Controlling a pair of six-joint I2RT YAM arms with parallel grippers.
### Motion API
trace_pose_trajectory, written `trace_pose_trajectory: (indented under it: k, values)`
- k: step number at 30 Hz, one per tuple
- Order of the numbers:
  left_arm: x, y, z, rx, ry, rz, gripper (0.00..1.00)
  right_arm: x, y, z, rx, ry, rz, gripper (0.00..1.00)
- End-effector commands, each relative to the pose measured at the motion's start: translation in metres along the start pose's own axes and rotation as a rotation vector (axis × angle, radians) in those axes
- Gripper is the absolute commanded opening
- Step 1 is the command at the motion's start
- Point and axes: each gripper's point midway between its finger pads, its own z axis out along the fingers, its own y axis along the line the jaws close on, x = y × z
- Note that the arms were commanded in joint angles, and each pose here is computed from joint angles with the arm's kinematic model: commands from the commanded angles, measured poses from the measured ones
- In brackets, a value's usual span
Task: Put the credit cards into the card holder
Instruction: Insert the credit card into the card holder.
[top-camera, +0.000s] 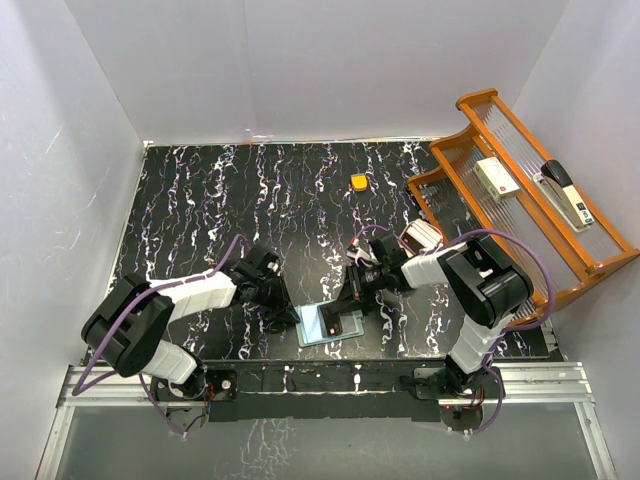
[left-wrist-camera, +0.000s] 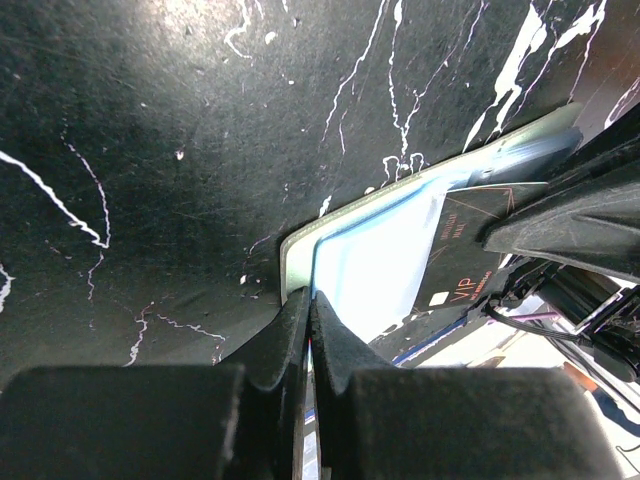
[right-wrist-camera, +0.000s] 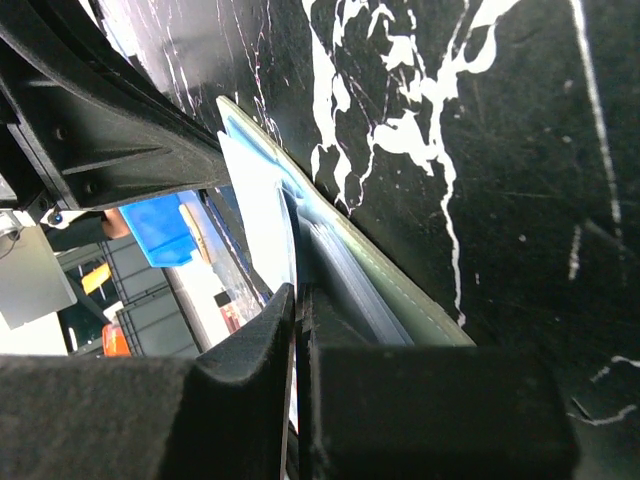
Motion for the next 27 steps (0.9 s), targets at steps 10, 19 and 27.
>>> trace_pose_trajectory:
  k: [10,19,27]
  values:
    - [0.003,0.044,0.016,-0.159,-0.032,-0.008,0.00,-0.003,-0.012,0.004,0.142,-0.071,-0.030,0.07]
    - [0.001,0.042,0.015,-0.155,-0.039,-0.001,0.00,-0.017,-0.009,-0.028,0.378,-0.142,-0.092,0.35]
    - [0.000,0.038,0.016,-0.138,-0.037,0.001,0.00,-0.012,0.003,-0.029,0.360,-0.151,-0.105,0.43]
